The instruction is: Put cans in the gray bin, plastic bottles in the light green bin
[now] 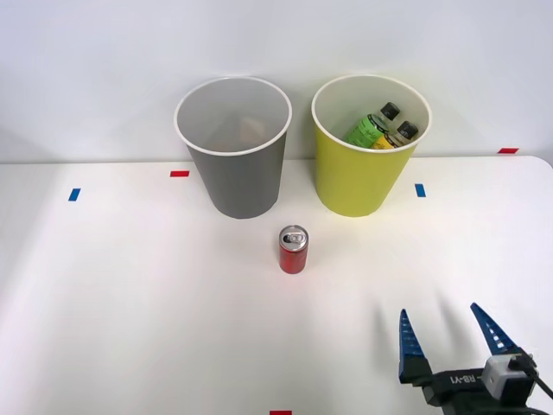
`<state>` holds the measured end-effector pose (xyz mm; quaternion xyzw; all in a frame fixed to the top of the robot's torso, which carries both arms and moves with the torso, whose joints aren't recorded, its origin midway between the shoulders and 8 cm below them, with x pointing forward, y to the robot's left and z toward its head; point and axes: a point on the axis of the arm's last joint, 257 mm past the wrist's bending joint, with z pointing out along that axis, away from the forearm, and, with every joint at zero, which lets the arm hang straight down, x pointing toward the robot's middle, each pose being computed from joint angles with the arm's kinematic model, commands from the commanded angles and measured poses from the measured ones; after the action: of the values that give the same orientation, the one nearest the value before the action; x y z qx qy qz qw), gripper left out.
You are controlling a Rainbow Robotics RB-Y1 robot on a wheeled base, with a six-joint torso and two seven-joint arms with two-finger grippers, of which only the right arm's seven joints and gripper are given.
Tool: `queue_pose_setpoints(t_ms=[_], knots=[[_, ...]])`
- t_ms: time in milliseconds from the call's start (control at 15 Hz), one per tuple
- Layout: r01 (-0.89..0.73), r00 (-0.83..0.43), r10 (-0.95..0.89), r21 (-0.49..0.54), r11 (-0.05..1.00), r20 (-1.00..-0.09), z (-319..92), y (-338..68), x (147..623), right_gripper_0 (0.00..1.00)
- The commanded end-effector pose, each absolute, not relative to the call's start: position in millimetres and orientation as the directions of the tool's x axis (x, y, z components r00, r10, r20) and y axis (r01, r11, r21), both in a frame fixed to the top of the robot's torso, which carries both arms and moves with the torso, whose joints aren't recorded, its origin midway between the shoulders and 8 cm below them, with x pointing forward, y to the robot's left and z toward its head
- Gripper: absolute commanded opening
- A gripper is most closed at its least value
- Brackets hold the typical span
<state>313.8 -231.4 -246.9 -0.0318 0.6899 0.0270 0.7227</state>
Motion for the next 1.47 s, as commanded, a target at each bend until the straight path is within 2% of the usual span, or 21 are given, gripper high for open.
queue_pose_setpoints(t_ms=[67, 200, 1000, 1467], knots=[[-0.115, 0.037, -0.092, -0.095, 0.989, -0.995, -263.8, -224.7, 287.1, 1.0], [-0.114, 0.012, -0.133, -0.134, 0.984, -0.991, -272.6, -223.1, 276.3, 1.0], [-0.128, -0.06, -0.068, -0.06, 0.99, -0.996, -291.0, -205.9, 241.8, 1.0], [-0.13, -0.052, -0.078, -0.071, 0.989, -0.996, -288.6, -205.4, 239.3, 1.0]])
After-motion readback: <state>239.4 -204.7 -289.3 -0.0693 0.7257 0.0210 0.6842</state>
